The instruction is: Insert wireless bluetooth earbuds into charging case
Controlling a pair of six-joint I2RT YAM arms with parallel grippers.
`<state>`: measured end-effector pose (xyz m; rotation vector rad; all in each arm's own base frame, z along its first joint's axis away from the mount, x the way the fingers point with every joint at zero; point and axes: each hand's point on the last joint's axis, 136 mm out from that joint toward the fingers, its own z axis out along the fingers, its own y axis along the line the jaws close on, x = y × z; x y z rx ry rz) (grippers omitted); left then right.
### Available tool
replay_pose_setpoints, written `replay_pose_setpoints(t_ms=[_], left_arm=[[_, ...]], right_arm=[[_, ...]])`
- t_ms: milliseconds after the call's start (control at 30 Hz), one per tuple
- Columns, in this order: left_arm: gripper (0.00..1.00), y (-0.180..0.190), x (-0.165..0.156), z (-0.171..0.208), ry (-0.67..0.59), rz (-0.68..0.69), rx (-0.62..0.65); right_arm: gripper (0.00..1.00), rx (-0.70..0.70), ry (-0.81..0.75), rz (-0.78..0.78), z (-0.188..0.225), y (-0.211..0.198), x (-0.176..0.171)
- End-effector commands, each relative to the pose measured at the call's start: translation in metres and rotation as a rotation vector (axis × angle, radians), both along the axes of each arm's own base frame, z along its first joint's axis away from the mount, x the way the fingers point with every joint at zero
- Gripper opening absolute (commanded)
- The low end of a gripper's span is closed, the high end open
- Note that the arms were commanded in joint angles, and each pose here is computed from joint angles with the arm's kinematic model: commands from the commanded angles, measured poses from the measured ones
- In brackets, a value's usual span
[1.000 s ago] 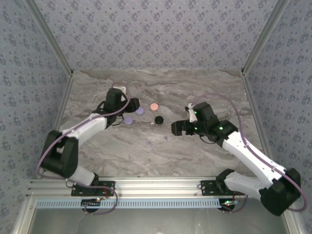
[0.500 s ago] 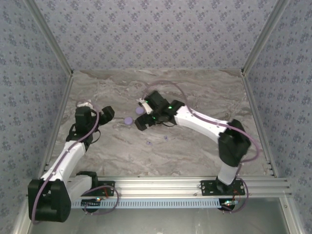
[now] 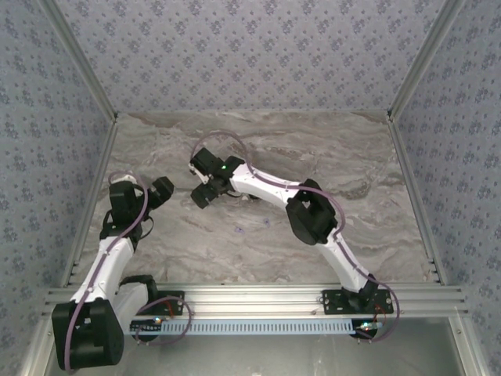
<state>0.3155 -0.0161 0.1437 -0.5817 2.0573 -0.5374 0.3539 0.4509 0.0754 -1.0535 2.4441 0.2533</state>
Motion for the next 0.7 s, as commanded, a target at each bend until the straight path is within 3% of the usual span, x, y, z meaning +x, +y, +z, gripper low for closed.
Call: replay_pose_setpoints(t_ms=[0,400,667], left_arm=[[0.94,-0.001,-0.004,0.001,0.000,-0.012,-0.011],[0.95,0.000,-0.016,0.001,0.009,-0.009,-0.002],[0.97,0.000,-0.022,0.006,-0.004,-0.005,-0.002]], right_arm=[[0.92,-0.073,0.004,0.017,-0.011,-0.001,0.000],[0.77,-0.110,-0.004,0.074,-0.034,0.023,-0.001],[0.75,-0.145,-0.010,0.056,-0.046,0.019,0.002]])
